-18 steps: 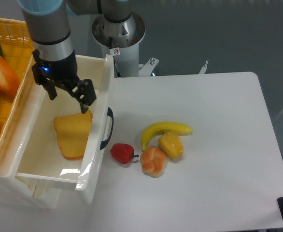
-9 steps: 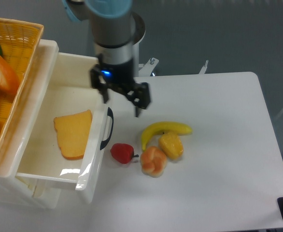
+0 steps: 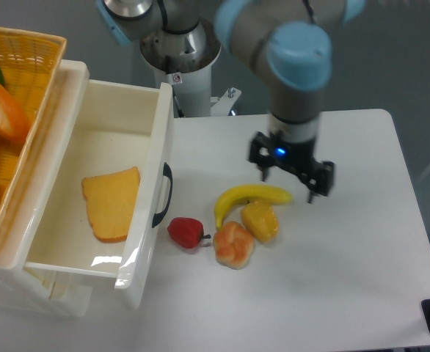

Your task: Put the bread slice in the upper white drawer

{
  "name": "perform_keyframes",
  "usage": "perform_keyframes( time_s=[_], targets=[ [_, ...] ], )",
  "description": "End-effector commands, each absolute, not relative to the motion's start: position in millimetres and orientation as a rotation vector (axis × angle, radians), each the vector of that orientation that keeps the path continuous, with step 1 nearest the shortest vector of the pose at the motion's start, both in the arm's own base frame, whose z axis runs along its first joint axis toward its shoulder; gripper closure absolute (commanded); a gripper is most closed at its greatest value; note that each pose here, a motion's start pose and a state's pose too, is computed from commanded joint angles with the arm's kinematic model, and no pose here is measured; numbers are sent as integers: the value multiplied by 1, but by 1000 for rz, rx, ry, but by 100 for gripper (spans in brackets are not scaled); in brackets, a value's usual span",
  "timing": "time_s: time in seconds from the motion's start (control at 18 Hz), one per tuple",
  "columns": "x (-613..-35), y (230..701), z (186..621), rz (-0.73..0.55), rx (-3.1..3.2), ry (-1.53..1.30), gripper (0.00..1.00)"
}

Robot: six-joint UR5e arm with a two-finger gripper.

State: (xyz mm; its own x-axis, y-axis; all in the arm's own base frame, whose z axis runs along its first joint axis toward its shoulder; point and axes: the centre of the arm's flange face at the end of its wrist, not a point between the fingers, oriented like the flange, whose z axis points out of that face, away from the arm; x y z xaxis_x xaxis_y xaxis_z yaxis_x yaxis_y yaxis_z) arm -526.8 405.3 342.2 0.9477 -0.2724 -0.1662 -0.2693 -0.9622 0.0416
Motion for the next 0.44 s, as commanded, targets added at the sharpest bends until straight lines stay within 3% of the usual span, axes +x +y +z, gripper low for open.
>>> perform_keyframes(
  time_s=[0.44],
  targets=[
    [-561,380,300,-170,3069,-563,0]
  ],
)
